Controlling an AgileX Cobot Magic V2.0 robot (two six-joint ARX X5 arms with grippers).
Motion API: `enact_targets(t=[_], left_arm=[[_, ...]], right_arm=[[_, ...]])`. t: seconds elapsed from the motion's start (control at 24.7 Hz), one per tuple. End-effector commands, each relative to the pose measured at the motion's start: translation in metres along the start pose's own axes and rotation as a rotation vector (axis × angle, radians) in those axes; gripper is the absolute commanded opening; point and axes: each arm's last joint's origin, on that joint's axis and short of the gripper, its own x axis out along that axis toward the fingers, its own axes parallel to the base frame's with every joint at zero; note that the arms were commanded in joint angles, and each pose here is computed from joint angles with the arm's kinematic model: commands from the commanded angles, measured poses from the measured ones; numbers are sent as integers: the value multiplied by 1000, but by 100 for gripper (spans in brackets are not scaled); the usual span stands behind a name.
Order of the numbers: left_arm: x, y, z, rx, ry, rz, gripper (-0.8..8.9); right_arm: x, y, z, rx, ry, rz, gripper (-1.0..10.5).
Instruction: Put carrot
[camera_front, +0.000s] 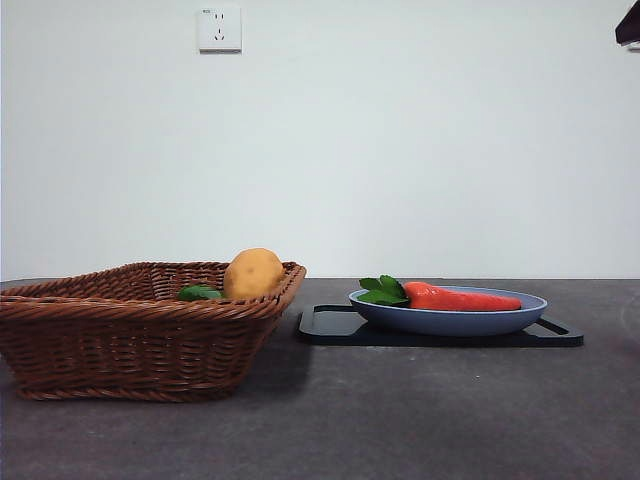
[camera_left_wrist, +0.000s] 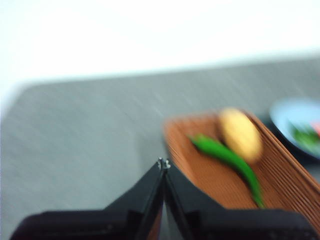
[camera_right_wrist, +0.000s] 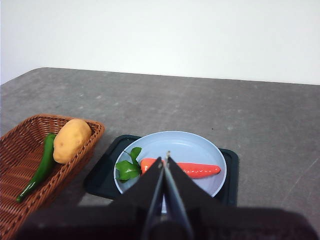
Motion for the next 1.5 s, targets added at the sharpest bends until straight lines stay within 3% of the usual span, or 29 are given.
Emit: enact_targets(t=[0.04, 0.2, 0.61, 1.5], left_arm=[[9, 6, -14, -2, -115, 85, 6], [27, 12, -50, -21, -186, 108, 6], [47, 16, -103, -25, -67, 146, 6], [48, 19, -125, -31, 66, 176, 6]], right_arm=[[-1, 1, 3, 1, -14, 1, 4], [-1, 1, 3, 1, -15, 1, 4], [-1, 1, 3, 1, -15, 1, 4], [-1, 1, 3, 1, -15, 1, 4]])
